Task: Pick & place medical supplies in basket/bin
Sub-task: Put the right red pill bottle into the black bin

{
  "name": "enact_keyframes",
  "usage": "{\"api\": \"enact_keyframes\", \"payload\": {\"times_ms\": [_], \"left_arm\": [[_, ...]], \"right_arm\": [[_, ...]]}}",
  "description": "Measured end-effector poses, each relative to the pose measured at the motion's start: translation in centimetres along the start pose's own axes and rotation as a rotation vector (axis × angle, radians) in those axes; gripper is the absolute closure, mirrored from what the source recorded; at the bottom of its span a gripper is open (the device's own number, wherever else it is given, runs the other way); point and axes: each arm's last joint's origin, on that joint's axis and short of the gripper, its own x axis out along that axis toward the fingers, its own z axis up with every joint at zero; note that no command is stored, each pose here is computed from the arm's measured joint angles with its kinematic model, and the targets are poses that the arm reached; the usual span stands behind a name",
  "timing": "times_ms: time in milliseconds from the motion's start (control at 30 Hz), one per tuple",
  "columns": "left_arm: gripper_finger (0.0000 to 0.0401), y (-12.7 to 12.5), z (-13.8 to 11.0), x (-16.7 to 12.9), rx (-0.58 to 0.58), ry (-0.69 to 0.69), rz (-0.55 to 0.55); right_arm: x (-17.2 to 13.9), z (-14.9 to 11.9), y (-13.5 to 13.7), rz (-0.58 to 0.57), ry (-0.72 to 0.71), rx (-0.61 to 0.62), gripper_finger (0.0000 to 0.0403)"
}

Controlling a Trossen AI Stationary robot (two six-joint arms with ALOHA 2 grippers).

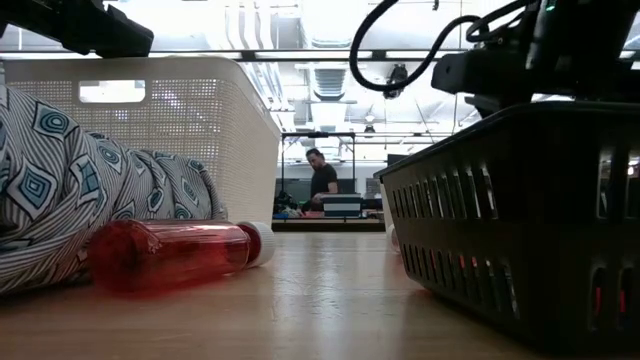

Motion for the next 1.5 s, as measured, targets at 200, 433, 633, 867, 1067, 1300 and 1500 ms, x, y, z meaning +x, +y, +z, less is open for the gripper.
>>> {"api": "enact_keyframes", "payload": {"times_ms": [200,433,633,867,1067,1300,1500], "left_arm": [[0.0395,0.0,0.0,0.0,0.000,0.000,0.000],[0.0395,0.0,0.0,0.0,0.000,0.000,0.000],[0.0395,0.0,0.0,0.0,0.000,0.000,0.000],[0.0395,0.0,0.0,0.0,0.000,0.000,0.000],[0.0395,0.0,0.0,0.0,0.000,0.000,0.000],[0.0395,0.0,0.0,0.0,0.000,0.000,0.000],[0.0395,0.0,0.0,0.0,0.000,0.000,0.000]], "right_arm": [[0.8,0.0,0.0,0.009,0.006,0.007,0.0142],[2.2,-0.6,-0.4,0.032,0.016,0.009,0.0142],[3.5,-1.1,-0.7,0.063,0.031,0.025,0.0142],[4.8,-1.6,-1.3,0.082,0.040,0.035,0.0142],[5.1,-1.7,-1.5,0.088,0.040,0.037,0.0148],[5.1,-1.6,-1.4,0.086,0.040,0.037,0.0163],[5.2,-1.5,-1.4,0.081,0.040,0.041,0.0182]]}}
